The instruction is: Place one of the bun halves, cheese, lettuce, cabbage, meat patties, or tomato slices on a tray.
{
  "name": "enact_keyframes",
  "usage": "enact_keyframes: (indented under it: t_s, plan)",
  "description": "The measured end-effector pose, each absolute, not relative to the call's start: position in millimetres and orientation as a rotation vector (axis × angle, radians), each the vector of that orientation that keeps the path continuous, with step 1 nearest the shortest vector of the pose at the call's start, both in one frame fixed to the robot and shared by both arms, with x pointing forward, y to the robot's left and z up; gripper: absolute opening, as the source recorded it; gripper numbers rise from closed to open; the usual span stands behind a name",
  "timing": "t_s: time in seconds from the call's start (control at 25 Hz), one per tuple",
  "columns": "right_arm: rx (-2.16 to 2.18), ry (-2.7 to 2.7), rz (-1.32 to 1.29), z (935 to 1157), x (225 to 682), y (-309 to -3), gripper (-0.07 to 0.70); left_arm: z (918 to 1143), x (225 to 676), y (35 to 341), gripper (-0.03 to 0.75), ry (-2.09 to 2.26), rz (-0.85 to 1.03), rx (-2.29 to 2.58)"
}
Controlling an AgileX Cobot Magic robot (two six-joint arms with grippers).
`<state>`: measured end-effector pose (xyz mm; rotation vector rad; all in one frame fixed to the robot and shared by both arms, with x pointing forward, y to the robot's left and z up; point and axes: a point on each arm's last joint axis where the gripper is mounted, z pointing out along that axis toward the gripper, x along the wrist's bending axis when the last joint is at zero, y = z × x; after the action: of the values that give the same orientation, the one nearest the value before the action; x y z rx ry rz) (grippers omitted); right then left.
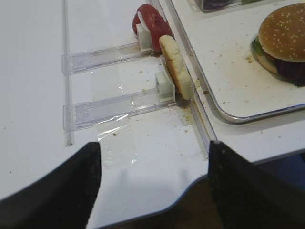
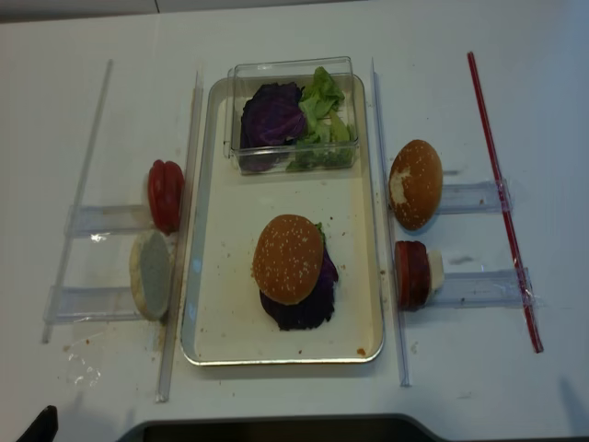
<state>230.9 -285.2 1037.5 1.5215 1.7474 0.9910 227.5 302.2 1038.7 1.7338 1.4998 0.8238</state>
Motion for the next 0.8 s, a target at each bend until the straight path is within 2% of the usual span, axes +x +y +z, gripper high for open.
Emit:
enact_keyframes:
  t_s: [0.8]
  plan:
    - [1.524,1.746,0.992,1037.5,230.9,-285.2,0.511,1038.7,227.5,302.7,0.440,1.502,0.829,1.735]
